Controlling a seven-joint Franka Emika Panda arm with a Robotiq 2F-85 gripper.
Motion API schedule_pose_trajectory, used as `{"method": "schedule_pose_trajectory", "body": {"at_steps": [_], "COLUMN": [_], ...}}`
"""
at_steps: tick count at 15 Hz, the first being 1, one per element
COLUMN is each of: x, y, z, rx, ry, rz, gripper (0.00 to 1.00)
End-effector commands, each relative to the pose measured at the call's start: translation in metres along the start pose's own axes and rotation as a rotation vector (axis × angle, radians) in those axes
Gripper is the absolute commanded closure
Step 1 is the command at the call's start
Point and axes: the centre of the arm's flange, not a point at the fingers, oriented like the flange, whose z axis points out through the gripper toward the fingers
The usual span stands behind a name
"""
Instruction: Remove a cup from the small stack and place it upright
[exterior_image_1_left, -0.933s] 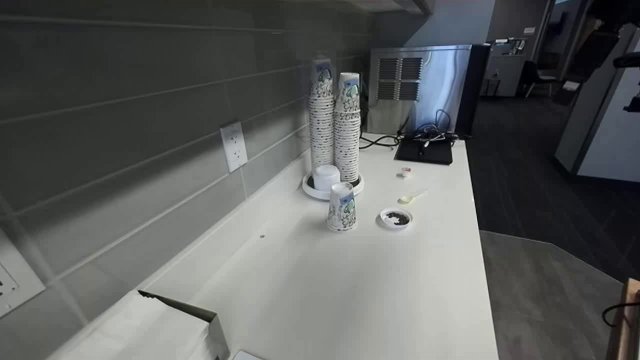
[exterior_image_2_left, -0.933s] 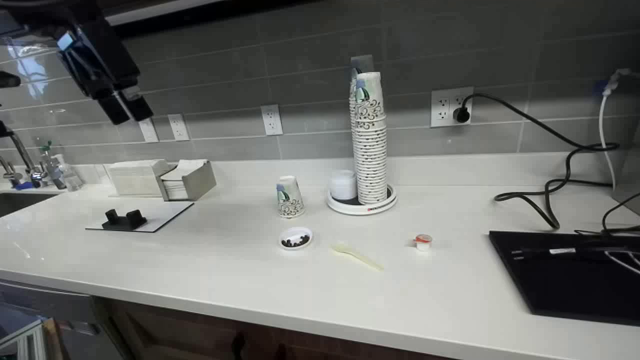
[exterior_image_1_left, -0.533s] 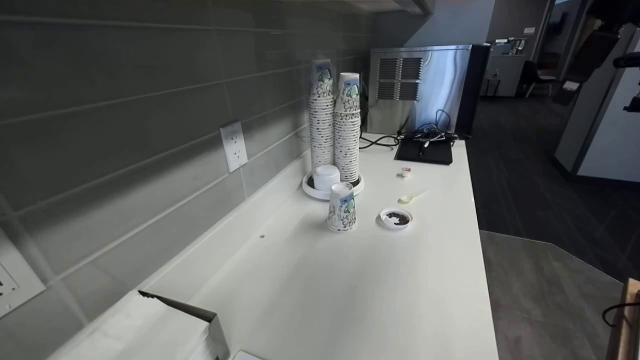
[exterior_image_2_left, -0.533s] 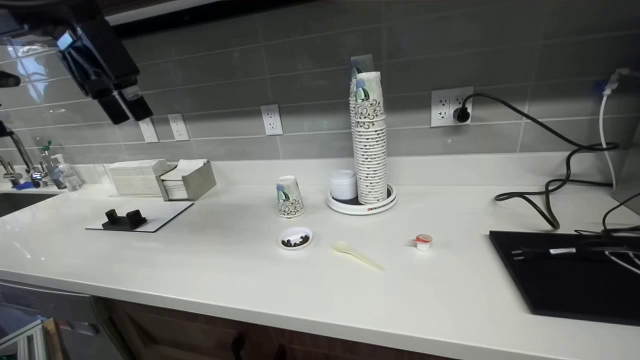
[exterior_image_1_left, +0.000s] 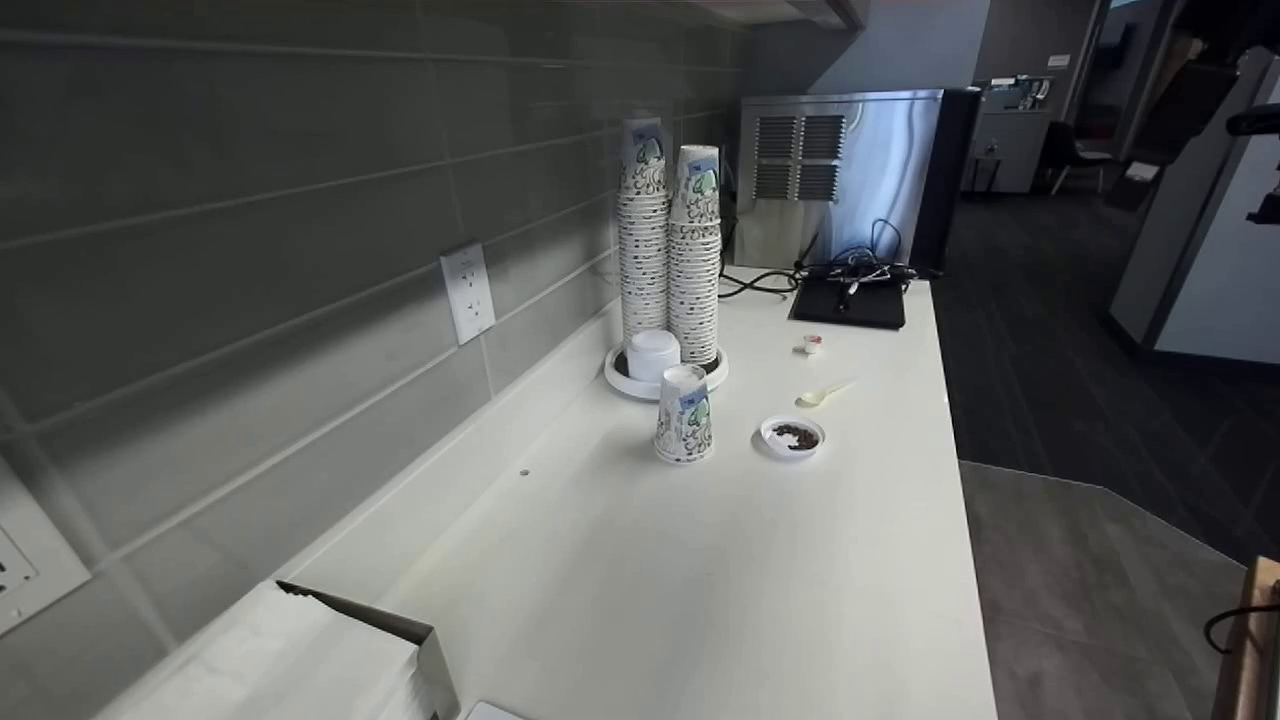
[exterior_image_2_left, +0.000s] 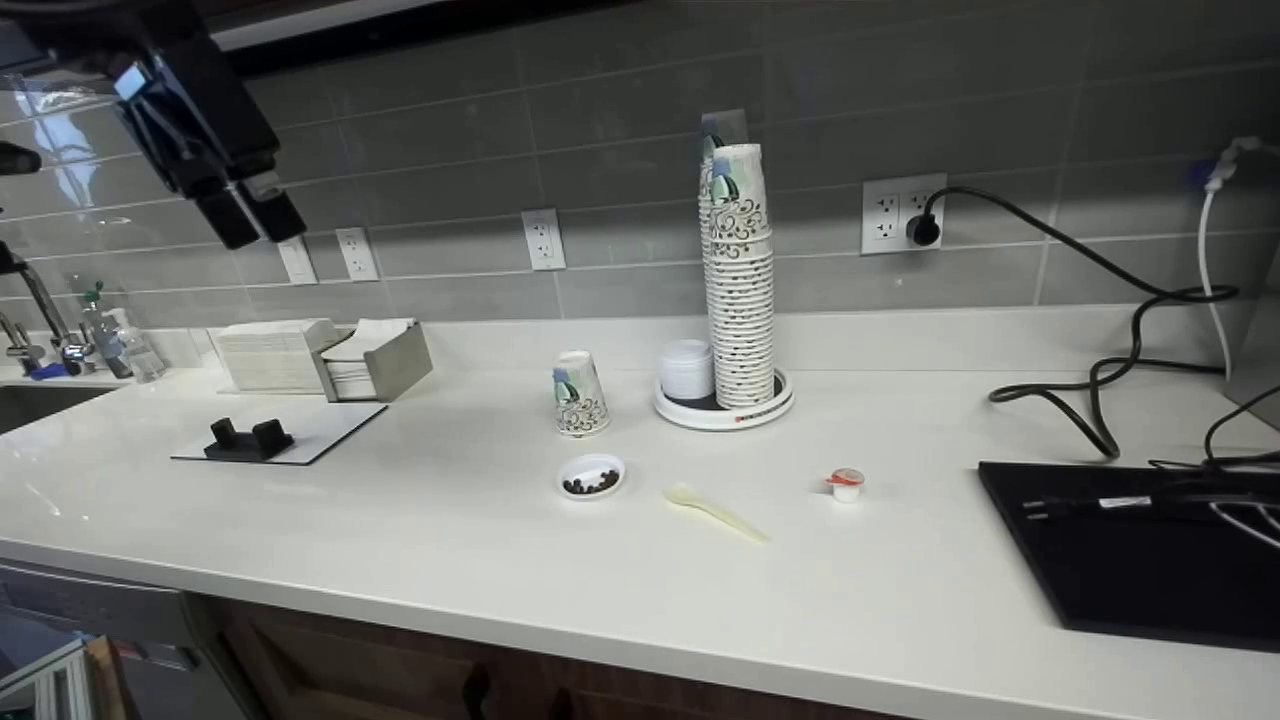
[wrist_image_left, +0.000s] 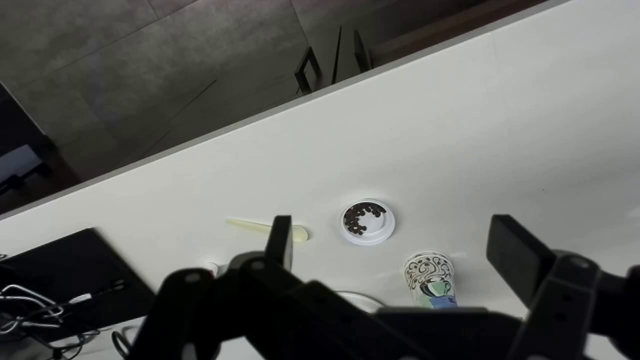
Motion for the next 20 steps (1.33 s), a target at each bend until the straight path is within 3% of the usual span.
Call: {"method": "schedule_pose_trajectory", "body": {"at_steps": [1, 8, 15, 20], "x": [0.021, 0.086, 0.133, 0.173], "y": [-0.008, -0.073, -0.106, -0.119], "z": [0.005, 0.028, 0.086, 0.131], "rx": [-0.019, 0.024, 0.112, 0.138], "ry": [0.022, 0.155, 0.247, 0.266], "rz": [-0.043, -0.235, -0.287, -0.252], "gripper": [0.0, 0.0, 0.0, 0.0]}}
